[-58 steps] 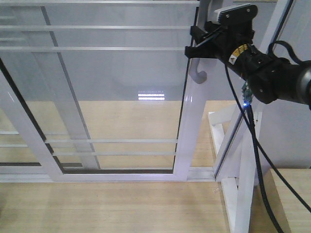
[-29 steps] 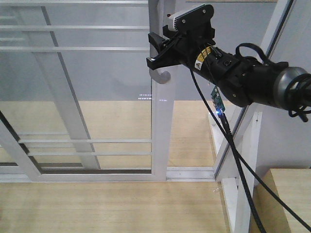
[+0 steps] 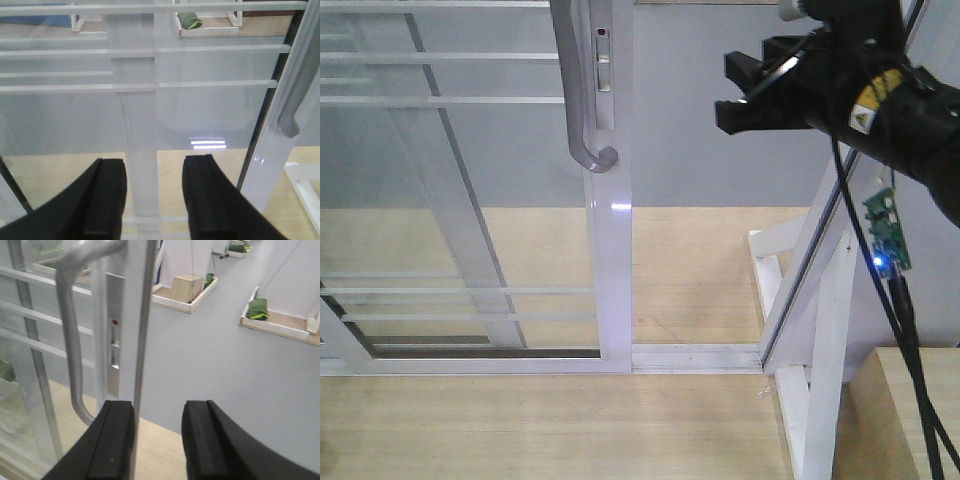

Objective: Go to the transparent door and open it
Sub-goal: 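Open the right gripper, release the handle and withdraw it, then reach the left gripper to the grey handle and grasp it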

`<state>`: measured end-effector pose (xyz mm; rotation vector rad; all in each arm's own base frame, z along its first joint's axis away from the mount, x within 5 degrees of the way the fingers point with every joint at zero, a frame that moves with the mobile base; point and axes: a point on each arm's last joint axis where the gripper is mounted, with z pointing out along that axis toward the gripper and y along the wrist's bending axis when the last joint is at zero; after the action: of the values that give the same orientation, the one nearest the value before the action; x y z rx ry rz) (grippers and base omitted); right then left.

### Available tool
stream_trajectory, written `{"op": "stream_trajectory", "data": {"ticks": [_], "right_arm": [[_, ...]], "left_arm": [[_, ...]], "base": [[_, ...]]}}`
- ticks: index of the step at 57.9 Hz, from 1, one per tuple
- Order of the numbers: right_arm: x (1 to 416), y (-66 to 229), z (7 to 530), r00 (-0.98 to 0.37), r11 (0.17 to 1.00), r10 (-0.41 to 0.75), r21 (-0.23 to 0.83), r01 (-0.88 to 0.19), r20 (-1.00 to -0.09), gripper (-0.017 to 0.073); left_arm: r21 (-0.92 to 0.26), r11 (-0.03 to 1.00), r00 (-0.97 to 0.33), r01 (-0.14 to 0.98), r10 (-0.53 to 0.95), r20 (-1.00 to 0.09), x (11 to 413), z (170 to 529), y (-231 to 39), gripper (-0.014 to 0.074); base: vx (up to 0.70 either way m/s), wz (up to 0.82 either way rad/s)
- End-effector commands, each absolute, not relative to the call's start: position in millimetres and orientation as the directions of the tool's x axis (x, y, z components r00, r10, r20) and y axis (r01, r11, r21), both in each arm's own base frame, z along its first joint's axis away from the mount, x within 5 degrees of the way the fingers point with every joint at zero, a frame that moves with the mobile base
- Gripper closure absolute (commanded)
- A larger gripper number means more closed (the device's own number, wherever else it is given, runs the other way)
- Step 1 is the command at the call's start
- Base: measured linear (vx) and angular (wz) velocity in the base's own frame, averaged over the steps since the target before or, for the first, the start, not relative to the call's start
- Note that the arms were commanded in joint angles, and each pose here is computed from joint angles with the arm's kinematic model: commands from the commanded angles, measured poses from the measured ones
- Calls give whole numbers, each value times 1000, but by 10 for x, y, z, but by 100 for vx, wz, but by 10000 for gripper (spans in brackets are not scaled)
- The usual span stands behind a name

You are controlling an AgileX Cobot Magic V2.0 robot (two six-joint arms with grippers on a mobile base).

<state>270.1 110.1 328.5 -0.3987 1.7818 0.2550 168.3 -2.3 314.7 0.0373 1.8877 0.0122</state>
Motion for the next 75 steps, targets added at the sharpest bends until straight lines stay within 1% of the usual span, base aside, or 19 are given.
{"op": "stream_trajectory", "data": {"ticks": [1,7,12,16,21,25,36,46,52,59,75], "right_arm": [[2492,896,3468,-125,932,-76,-26,-361,-989,237],[2262,720,3424,-167,949,-88,-31,-313,-982,237],[2074,633,3432,-205,957,-100,-38,-286,-974,237],[1953,574,3424,-238,963,-108,-42,-267,-965,237],[1842,514,3403,-283,968,-120,-49,-244,-952,237],[1788,481,3395,-314,972,-126,-54,-229,-941,237],[1777,451,3360,-347,971,-172,-99,-218,-922,237],[1782,449,3357,-346,970,-182,-109,-218,-920,237],[1782,451,3357,-346,969,-182,-109,-220,-920,237],[1781,450,3355,-349,970,-183,-110,-219,-919,237],[1771,435,3326,-381,971,-189,-114,-210,-905,237]], "left_arm": [[34,999,-183,26,38,-982,1711,3337,-36,185],[-1,1000,-201,23,3,-979,1763,3300,-39,185],[-43,999,-217,16,-39,-975,1847,3252,-44,184],[-47,999,-235,18,-42,-971,1927,3197,-55,181],[-43,998,-237,49,-30,-971,2050,3131,-122,180],[-44,995,-209,90,-24,-978,2146,3100,-220,180],[-36,979,-90,201,-19,-996,2419,3032,-534,180],[-29,972,-83,232,-10,-997,2763,2940,-706,172],[-27,968,-81,248,-7,-997,2978,2926,-817,139],[39,952,-47,302,56,-997,3183,2951,-966,85],[54,951,-1,303,57,-998,3579,2985,-1083,79]], "base": [[0,0],[0,0],[0,0],[0,0],[0,0],[0,0],[0,0],[0,0],[0,0],[0,0],[0,0]]}}
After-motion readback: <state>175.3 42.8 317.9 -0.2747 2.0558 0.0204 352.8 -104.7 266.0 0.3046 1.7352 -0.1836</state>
